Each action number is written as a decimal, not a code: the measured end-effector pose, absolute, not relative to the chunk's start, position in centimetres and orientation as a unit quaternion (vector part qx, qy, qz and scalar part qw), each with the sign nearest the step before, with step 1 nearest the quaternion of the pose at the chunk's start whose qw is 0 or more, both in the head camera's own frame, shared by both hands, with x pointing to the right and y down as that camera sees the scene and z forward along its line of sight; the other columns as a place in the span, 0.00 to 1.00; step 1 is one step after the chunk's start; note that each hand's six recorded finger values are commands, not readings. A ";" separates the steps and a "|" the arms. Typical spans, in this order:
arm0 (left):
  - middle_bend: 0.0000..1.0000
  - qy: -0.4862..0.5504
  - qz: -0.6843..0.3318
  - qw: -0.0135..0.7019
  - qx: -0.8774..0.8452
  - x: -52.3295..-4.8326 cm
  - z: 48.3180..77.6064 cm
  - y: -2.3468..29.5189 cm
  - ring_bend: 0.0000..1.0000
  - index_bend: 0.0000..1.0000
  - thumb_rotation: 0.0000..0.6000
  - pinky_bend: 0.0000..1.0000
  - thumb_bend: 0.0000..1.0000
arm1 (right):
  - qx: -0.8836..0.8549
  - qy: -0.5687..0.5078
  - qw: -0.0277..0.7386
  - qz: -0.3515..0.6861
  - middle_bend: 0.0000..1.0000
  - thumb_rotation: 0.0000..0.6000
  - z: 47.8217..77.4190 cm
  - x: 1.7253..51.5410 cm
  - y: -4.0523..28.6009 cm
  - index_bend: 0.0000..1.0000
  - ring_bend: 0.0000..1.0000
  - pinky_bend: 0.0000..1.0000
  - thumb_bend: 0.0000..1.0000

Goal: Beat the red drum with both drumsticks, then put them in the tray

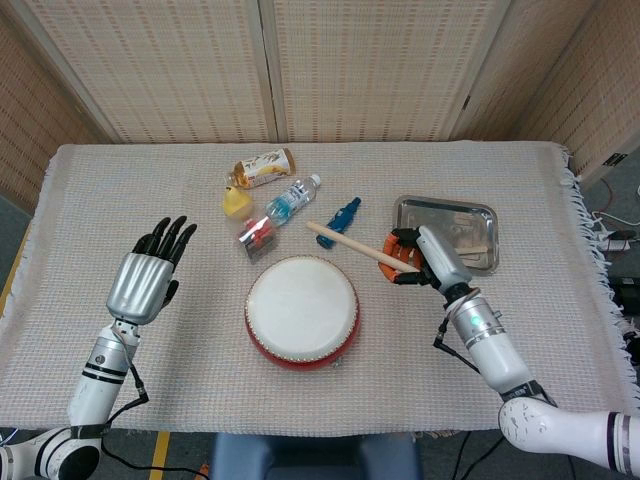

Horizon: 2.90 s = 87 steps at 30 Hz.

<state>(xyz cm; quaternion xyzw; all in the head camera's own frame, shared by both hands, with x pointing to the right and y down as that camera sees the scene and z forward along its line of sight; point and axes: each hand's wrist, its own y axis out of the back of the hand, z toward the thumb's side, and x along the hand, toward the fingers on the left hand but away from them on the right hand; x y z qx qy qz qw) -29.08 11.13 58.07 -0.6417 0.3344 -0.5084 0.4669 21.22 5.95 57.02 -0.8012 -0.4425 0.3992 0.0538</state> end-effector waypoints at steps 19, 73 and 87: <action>0.00 0.347 -0.526 0.453 -0.631 -31.3 58.4 11.0 0.00 0.00 1.00 0.24 0.26 | -0.747 -0.459 0.050 0.479 0.66 1.00 60.4 32.4 4.9 1.00 0.66 0.84 0.68; 0.00 0.365 -0.549 0.423 -0.622 -33.8 59.1 10.8 0.00 0.00 1.00 0.24 0.26 | -0.636 -0.412 0.083 0.648 0.67 1.00 73.5 39.7 1.8 1.00 0.67 0.84 0.69; 0.00 0.370 -0.553 0.419 -0.618 -34.4 59.1 10.7 0.00 0.00 1.00 0.24 0.26 | -0.677 -0.387 0.079 0.622 0.59 1.00 74.2 37.5 1.7 0.75 0.47 0.65 0.61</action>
